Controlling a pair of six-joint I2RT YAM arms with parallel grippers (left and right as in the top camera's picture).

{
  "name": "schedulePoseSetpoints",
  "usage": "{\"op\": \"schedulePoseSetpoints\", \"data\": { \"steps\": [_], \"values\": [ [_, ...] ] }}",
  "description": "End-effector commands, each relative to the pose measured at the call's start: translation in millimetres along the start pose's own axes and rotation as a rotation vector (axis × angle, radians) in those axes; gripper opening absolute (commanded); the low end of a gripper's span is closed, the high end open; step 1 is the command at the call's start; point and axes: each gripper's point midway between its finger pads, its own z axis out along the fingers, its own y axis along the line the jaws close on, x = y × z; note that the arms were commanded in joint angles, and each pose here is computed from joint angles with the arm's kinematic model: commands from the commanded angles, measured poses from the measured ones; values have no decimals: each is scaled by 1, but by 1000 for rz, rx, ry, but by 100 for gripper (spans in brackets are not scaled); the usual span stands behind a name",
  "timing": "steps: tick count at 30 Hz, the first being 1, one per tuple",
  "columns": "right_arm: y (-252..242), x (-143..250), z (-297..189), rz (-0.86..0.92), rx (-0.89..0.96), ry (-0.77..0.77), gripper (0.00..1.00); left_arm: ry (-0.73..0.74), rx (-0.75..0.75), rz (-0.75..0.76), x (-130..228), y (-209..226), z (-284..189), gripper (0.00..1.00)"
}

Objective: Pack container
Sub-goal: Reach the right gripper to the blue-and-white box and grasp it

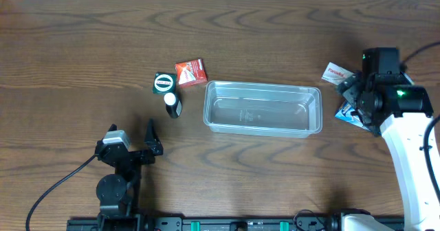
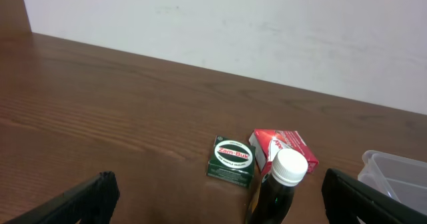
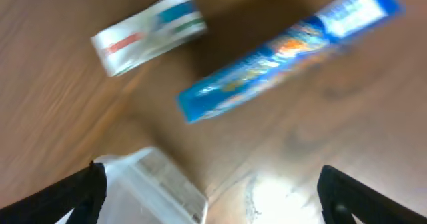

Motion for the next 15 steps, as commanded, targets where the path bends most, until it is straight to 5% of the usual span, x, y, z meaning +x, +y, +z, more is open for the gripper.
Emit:
{"op": "schedulePoseSetpoints", "data": {
  "steps": [1,15],
  "values": [
    [-20,-25,-5,259,77,-139,99,46,-24,18,16,6,1,98],
    [-20,-46,46,318,17,0,99,46,-24,18,16,6,1,98]
  ]
}}
